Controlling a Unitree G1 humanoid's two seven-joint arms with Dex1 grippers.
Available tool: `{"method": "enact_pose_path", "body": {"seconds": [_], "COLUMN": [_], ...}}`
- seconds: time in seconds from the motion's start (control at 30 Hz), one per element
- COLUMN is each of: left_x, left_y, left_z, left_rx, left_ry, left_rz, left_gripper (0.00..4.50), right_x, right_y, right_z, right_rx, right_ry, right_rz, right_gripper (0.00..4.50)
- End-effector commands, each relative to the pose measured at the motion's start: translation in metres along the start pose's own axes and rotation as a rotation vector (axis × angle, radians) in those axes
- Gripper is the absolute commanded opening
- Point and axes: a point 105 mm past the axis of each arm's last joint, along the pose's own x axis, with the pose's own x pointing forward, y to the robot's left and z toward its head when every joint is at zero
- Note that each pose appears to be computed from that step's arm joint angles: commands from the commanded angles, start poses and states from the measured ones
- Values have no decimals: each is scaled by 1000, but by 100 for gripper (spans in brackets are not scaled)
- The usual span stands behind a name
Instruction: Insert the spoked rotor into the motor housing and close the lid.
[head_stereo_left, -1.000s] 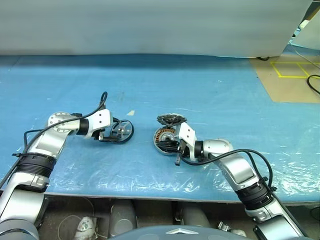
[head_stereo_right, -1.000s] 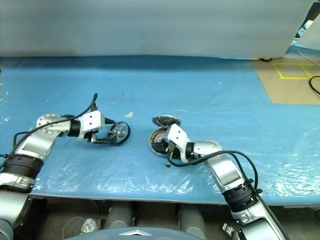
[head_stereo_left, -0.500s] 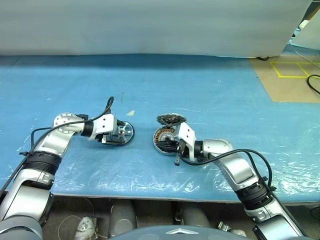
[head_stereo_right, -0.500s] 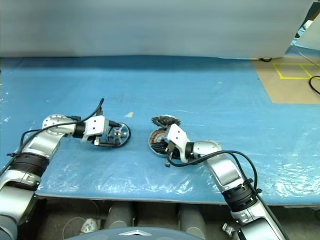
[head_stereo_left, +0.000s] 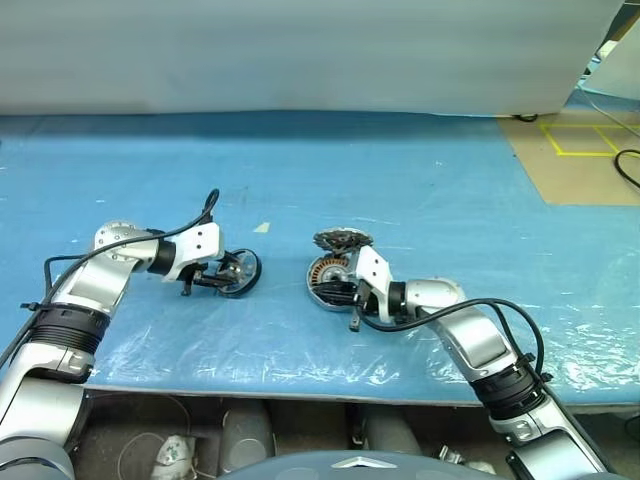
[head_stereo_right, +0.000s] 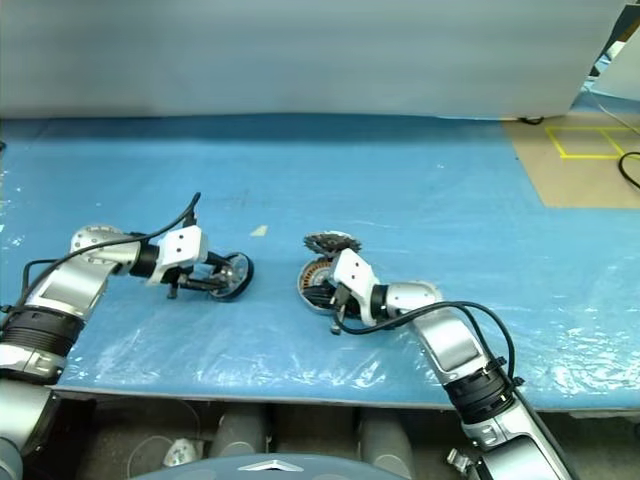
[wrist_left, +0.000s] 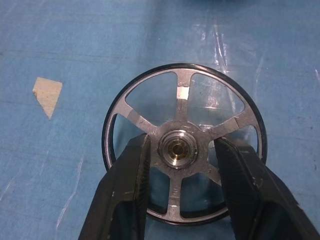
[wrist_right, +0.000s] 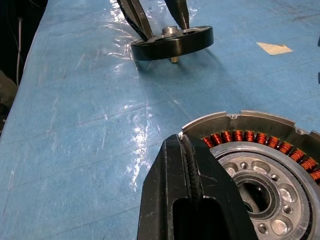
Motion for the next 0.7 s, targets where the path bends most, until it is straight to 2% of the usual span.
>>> {"method": "enact_pose_path", "body": {"seconds": [0.03,0.27,0.43,0.7], "left_x": [12,5,21,43], "left_y": [-10,6,-16,-30], "left_z": [9,69,76,96], "left_rx": [-40,-158,-196,-280], "left_ry": [-94,-422,-464,-589], "left_rz": [-29,20,-67,-115], "left_gripper": [166,166,166,166], "right_x": [-10,-46,-74,-88], "right_y": [-9,-24,-15,-10], "right_z": [12,21,19,14], "right_rx": [-12,48,75,68], "right_ry": [-32,-59,-31,3], "right_rz": [-14,-82,-91,-119], "right_gripper": [0,0,0,0]}}
